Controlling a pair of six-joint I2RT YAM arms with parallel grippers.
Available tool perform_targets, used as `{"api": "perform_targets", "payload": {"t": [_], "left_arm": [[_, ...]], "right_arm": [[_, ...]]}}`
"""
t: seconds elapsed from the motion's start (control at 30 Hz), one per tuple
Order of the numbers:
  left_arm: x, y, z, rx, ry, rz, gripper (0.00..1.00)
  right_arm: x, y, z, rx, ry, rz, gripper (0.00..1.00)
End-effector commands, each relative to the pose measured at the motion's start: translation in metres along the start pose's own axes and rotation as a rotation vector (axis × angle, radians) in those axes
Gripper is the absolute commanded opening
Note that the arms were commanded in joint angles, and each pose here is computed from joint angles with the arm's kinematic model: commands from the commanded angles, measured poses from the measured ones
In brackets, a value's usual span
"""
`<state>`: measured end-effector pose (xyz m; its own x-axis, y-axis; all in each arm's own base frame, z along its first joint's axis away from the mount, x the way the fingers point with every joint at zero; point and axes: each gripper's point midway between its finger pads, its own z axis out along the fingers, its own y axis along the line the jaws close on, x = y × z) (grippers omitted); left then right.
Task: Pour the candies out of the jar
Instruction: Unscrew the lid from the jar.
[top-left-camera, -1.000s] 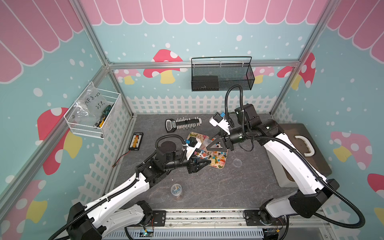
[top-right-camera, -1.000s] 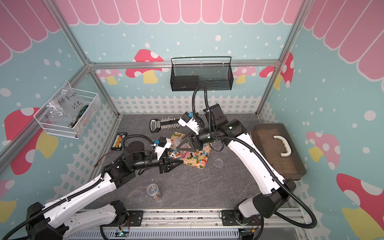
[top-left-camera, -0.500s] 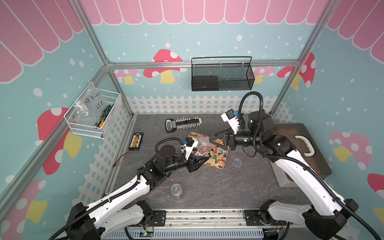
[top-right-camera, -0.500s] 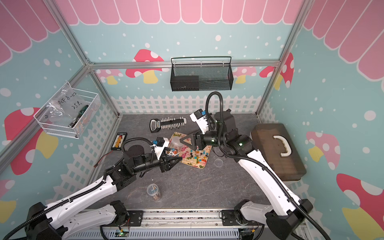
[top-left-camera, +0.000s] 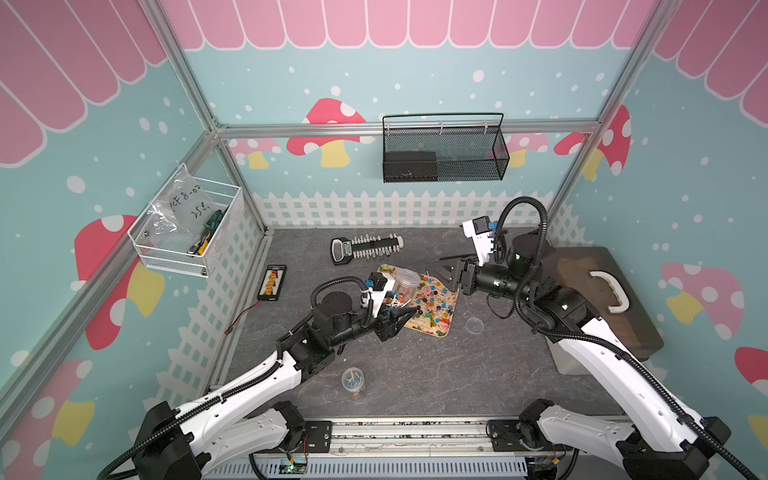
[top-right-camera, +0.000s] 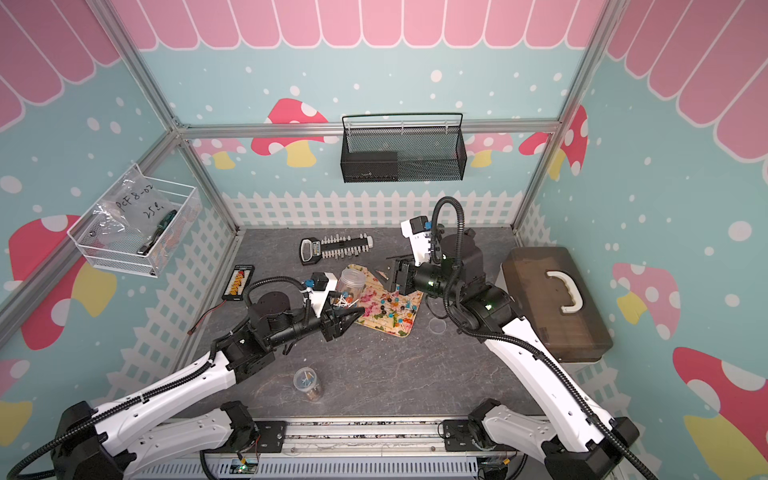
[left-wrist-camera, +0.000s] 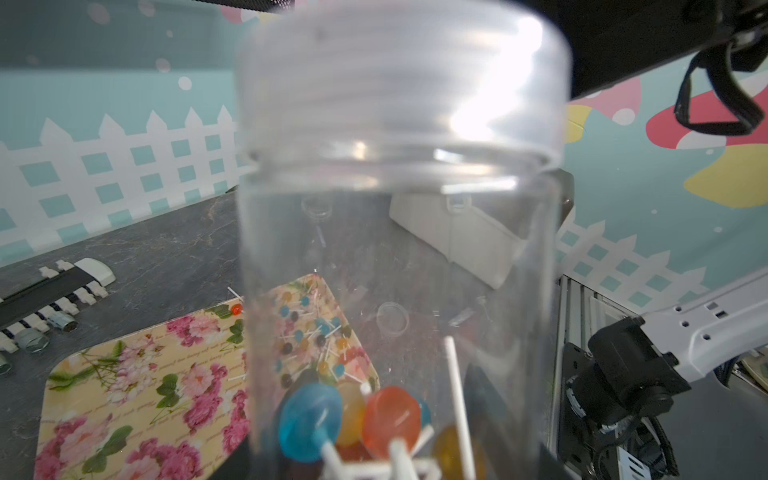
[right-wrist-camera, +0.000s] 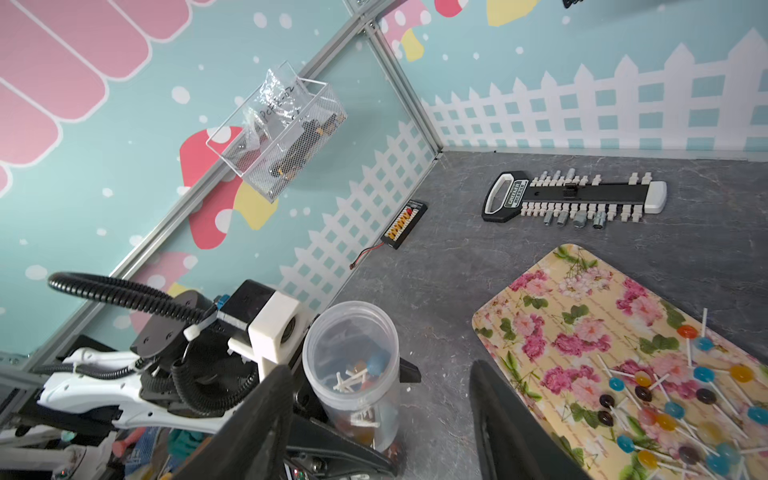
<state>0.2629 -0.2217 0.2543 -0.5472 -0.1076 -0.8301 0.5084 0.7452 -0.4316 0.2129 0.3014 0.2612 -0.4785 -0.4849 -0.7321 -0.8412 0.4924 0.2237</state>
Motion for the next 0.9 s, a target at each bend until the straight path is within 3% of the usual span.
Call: {"api": "perform_targets", "payload": {"t": [0.0, 0.3, 0.53, 0.87], "left_arm": [[0.005, -0.030, 0.001, 0.136, 0.040, 0.108, 0.94], [0.005, -0.072, 0.004, 0.299, 0.047, 0.309, 0.93], [0.007, -0.085, 0.005, 0.373, 0.064, 0.339, 0.92], [-0.004, -0.096, -0.010, 0.432, -0.046, 0.370, 0.83]], "right_arm": [[-0.021, 0.016, -0.012, -0.137, -0.027, -0.063, 0.29], [-0.064, 0.021, -0.048, -0.287, -0.069, -0.115, 0.29], [-0.077, 0.021, -0.063, -0.352, -0.104, -0.110, 0.27], [-0.075, 0.028, -0.071, -0.426, -0.104, -0.082, 0.26]]}}
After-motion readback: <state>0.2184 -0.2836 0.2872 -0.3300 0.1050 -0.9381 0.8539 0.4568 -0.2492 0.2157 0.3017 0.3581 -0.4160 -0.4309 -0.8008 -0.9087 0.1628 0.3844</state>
